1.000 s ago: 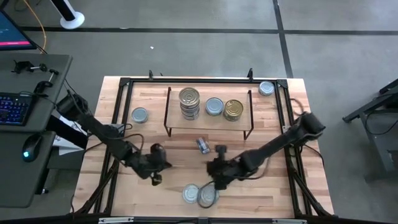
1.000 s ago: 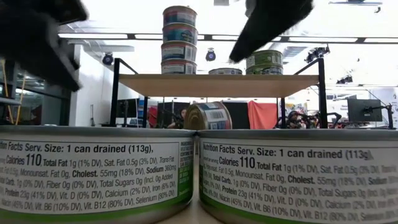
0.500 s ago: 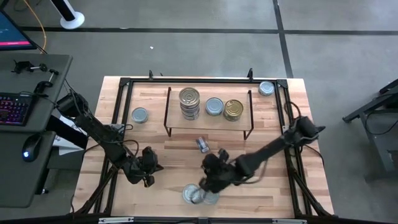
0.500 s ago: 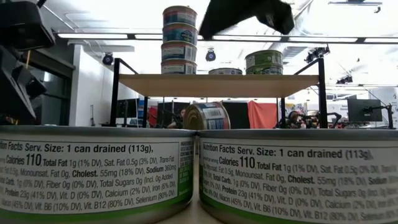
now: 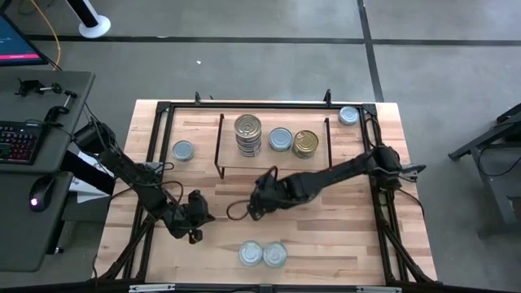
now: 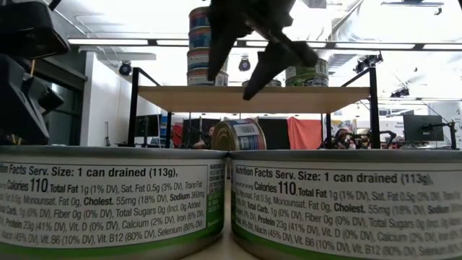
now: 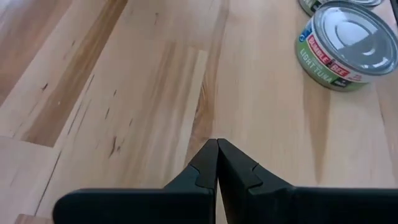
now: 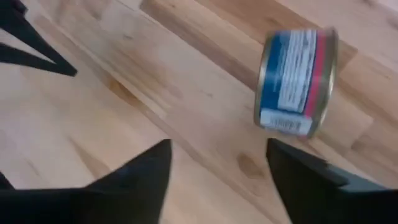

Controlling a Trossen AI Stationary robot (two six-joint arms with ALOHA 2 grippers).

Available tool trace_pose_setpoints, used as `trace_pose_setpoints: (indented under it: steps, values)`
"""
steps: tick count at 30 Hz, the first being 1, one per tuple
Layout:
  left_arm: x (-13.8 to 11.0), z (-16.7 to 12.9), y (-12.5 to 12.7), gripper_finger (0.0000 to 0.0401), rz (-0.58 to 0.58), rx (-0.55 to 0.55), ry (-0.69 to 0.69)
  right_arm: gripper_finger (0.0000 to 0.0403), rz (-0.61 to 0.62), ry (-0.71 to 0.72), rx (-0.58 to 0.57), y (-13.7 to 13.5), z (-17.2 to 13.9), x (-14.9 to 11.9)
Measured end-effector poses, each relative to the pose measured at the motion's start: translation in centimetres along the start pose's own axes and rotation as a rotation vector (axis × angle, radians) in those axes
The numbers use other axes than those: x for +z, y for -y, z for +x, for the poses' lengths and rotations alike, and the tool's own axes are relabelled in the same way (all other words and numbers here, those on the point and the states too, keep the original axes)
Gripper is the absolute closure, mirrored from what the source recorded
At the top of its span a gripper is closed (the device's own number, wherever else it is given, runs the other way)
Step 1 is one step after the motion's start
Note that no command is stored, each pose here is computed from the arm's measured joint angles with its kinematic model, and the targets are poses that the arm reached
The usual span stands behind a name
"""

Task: Stack canned seafood by type on shelf
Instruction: Stack the blue-pink tuna can on top of the blue-pink tuna can on the shelf

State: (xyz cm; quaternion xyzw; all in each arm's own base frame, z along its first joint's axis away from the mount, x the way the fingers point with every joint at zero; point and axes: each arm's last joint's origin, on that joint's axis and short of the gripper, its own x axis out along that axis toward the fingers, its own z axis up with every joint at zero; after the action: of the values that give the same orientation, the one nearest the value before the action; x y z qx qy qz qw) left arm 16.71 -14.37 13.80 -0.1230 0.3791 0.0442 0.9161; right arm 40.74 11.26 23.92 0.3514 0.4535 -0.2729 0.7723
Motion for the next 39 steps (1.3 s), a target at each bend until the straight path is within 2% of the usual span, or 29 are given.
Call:
trace_pose_setpoints:
  steps: [3, 6, 13, 17, 24, 27, 39]
  values:
    - [0.1, 0.0, 0.0, 0.0401, -0.024, -0.009, 0.002, 0.011, 0.025, -0.042, -0.021, 0.8, 0.6, 1.3]
    - [0.2, 0.0, 0.2, 0.0401, -0.061, -0.024, 0.01, 0.0094, 0.061, -0.062, -0.055, 1.5, 0.8, 1.9]
    - [0.6, 0.0, 0.5, 0.0401, -0.097, -0.061, 0.039, 0.0092, 0.003, 0.008, -0.134, 1.5, 0.5, 0.7]
    - [0.7, 0.1, 0.5, 0.0401, -0.14, -0.059, 0.048, 0.0092, -0.008, 0.102, -0.211, 1.9, 0.4, 0.6]
    - [0.9, 0.1, 0.5, 0.0401, -0.247, -0.064, 0.058, 0.0092, -0.05, 0.138, -0.225, 1.9, 0.4, 0.7]
    - [0.9, 0.1, 0.5, 0.0401, -0.28, -0.064, 0.057, 0.0092, -0.021, 0.157, -0.227, 1.9, 0.4, 0.7]
    - [1.1, 0.1, 0.7, 0.0401, -0.331, -0.084, 0.075, 0.0092, -0.005, 0.159, -0.252, 1.5, 3.9, -0.1]
